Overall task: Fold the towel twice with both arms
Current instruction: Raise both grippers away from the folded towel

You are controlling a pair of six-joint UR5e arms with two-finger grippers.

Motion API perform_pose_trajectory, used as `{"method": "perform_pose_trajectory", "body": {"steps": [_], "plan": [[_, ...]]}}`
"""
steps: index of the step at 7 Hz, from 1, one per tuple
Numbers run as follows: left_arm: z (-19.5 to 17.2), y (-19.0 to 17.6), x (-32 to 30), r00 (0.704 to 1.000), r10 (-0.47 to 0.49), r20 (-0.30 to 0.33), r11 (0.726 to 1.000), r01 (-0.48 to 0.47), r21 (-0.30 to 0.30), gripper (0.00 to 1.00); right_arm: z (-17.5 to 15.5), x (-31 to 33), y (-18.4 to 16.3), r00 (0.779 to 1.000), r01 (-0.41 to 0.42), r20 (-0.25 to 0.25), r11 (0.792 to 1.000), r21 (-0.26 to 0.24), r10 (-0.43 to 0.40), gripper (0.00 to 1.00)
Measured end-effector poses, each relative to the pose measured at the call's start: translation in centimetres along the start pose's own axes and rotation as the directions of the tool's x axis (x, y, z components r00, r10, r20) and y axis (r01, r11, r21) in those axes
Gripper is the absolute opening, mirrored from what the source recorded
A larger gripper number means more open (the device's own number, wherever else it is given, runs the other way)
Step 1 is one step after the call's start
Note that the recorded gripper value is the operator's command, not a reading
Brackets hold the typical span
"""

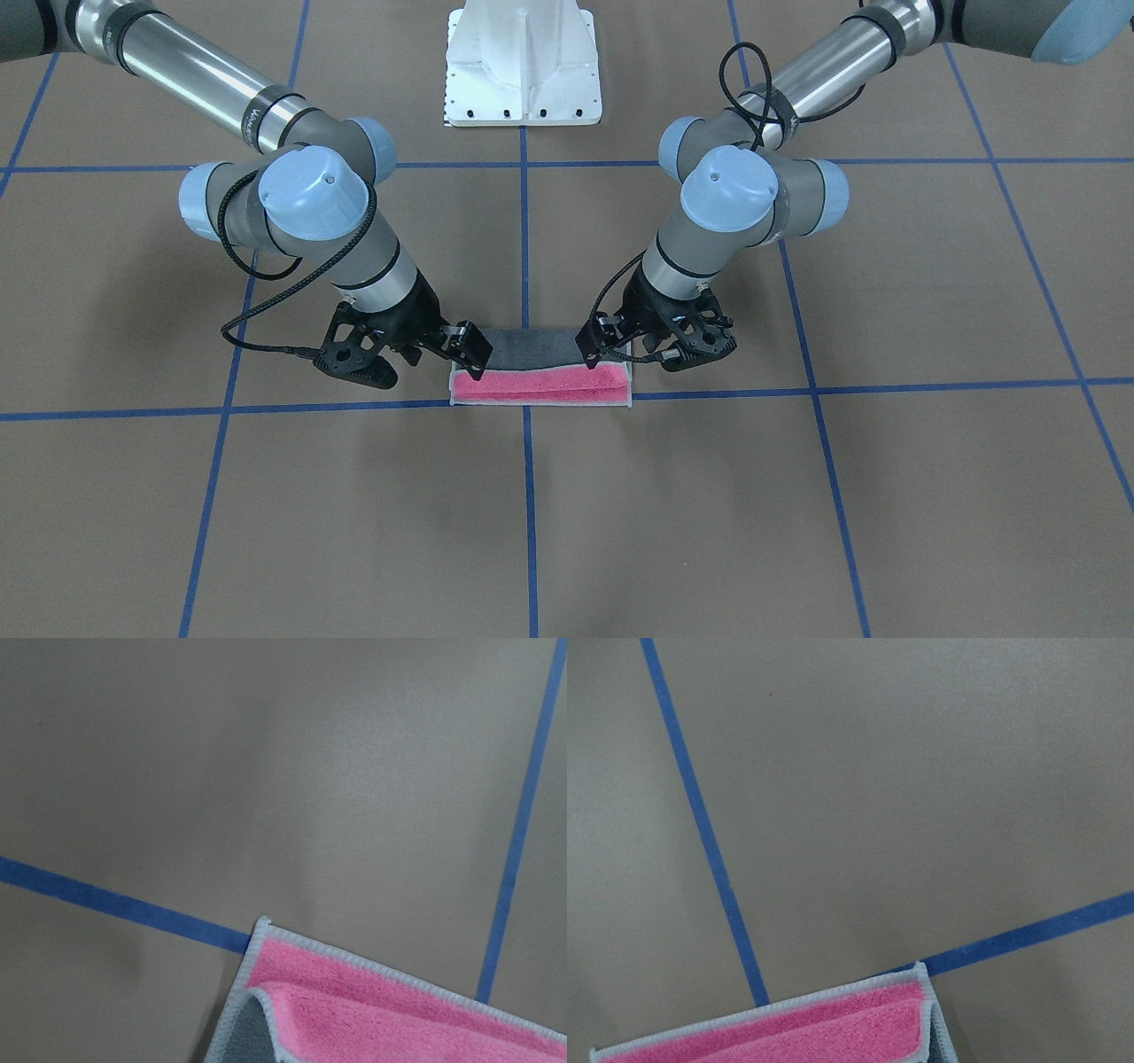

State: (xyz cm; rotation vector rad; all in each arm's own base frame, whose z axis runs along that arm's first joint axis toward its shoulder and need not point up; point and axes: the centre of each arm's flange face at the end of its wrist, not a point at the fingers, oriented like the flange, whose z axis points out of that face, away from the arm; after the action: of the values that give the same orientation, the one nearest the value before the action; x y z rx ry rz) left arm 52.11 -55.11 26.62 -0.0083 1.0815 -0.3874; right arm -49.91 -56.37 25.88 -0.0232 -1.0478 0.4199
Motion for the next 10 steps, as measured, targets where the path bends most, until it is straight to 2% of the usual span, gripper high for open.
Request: {"method": "perform_pose_trajectory", "body": {"steps": [2,7,10], "plan": [[1.3,0.1,0.3,0.999,-0.022,-0.033,1.000,0.022,-0.006,1.00,-1.3,0.8,-2.1,1.000,0.012,0.005,1.000,-0.015,-0.012,0.99],[3.2,1.4,3.1,0.999,-0.026,-0.040,0.999,0.025,-0.026,1.00,-4.4,4.6,-7.3,0.999,0.045,0.005,0.997,-0.059,-0.044,0.99],[4.1,0.6,4.9,0.999,-0.021,-0.049,1.000,0.022,0.011,1.00,-5.7,6.2,-9.1,0.999,0.045,0.009,0.996,-0.076,-0.045,0.99]]}}
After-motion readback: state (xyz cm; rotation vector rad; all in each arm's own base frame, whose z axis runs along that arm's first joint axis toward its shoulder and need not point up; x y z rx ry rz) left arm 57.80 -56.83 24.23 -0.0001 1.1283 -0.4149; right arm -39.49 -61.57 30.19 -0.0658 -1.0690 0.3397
